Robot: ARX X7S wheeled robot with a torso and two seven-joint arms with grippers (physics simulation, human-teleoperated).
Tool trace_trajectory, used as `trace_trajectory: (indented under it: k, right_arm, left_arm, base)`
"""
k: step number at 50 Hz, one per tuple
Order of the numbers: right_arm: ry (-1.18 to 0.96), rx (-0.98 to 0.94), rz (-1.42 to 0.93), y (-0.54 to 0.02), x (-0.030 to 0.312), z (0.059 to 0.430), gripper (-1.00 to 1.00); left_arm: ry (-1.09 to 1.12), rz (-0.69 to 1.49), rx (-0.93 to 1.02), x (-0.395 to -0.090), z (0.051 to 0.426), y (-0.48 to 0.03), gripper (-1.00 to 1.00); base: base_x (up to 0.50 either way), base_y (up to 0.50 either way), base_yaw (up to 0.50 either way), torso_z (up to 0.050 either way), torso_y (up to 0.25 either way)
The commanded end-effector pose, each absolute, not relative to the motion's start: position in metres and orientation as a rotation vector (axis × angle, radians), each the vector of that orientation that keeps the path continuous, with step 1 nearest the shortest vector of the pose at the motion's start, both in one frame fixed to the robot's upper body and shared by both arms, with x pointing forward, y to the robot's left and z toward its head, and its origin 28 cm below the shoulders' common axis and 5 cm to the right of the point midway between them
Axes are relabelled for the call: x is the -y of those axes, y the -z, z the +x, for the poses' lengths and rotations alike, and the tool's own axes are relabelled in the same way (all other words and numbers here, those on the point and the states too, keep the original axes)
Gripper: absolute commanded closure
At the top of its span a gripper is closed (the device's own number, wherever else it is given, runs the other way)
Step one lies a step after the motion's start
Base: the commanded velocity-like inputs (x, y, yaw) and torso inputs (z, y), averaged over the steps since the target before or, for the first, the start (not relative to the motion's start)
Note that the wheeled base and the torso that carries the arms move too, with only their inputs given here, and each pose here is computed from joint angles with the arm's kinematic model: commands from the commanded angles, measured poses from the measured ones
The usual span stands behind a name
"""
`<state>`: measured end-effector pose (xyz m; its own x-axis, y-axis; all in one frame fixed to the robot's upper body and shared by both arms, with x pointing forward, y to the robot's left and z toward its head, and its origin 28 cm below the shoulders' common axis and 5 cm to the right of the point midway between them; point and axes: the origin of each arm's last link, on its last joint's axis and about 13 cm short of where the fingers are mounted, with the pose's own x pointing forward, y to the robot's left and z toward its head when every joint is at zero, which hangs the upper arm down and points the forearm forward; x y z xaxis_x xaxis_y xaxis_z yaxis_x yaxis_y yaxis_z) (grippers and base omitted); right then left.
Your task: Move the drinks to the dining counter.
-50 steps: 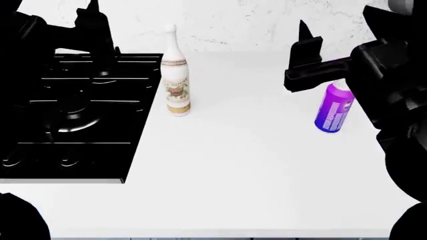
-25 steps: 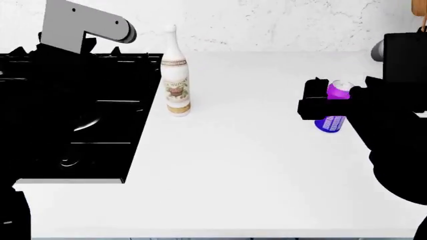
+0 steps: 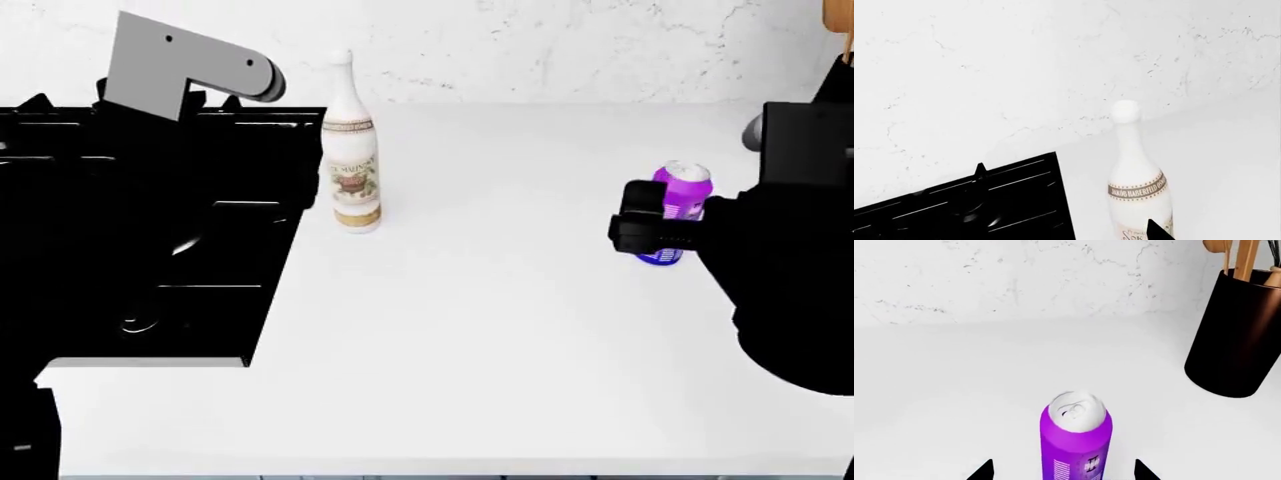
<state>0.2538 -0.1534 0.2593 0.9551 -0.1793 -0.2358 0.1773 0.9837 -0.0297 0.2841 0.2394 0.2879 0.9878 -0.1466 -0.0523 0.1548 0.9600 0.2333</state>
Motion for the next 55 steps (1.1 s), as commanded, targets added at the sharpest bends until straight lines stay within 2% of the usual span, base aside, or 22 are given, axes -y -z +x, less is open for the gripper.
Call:
trace_trajectory:
  k: [1,21,37,38,49,55]
  right_arm:
    - [0.187,-0.279,0.011,-0.249,0.159,0.268,-1.00]
    - [0.208,-0.340,0.019,-0.237,0.167,0.297,-1.00]
    - [0.138,-0.343,-0.027,-0.233,0.165,0.311,-1.00]
    - [0.152,-0.338,-0.026,-0.234,0.166,0.310,1.00]
    - [0.211,-0.297,-0.060,-0.242,0.170,0.286,1.00]
    - [0.148,-0.116,-0.126,-0.278,0.155,0.244,1.00]
  left_arm:
    - [0.157,0.239,-0.040,-0.239,0.285,-0.285,-1.00]
    - [0.171,0.232,-0.040,-0.239,0.283,-0.283,-1.00]
    - [0.206,0.242,-0.019,-0.234,0.278,-0.282,-1.00]
    - [0.206,0.241,-0.019,-0.234,0.278,-0.282,-1.00]
    - [0.188,0.237,-0.012,-0.239,0.273,-0.286,-1.00]
    - [0.187,0.225,-0.027,-0.236,0.282,-0.280,-1.00]
  base:
    - [0.00,0.00,0.00,0.000,0.000]
    - [0.00,0.00,0.00,0.000,0.000]
    - [0.00,0.00,0.00,0.000,0.000]
    - [0.00,0.00,0.00,0.000,0.000]
    - [0.00,0.00,0.00,0.000,0.000]
    - [0.00,0.00,0.00,0.000,0.000]
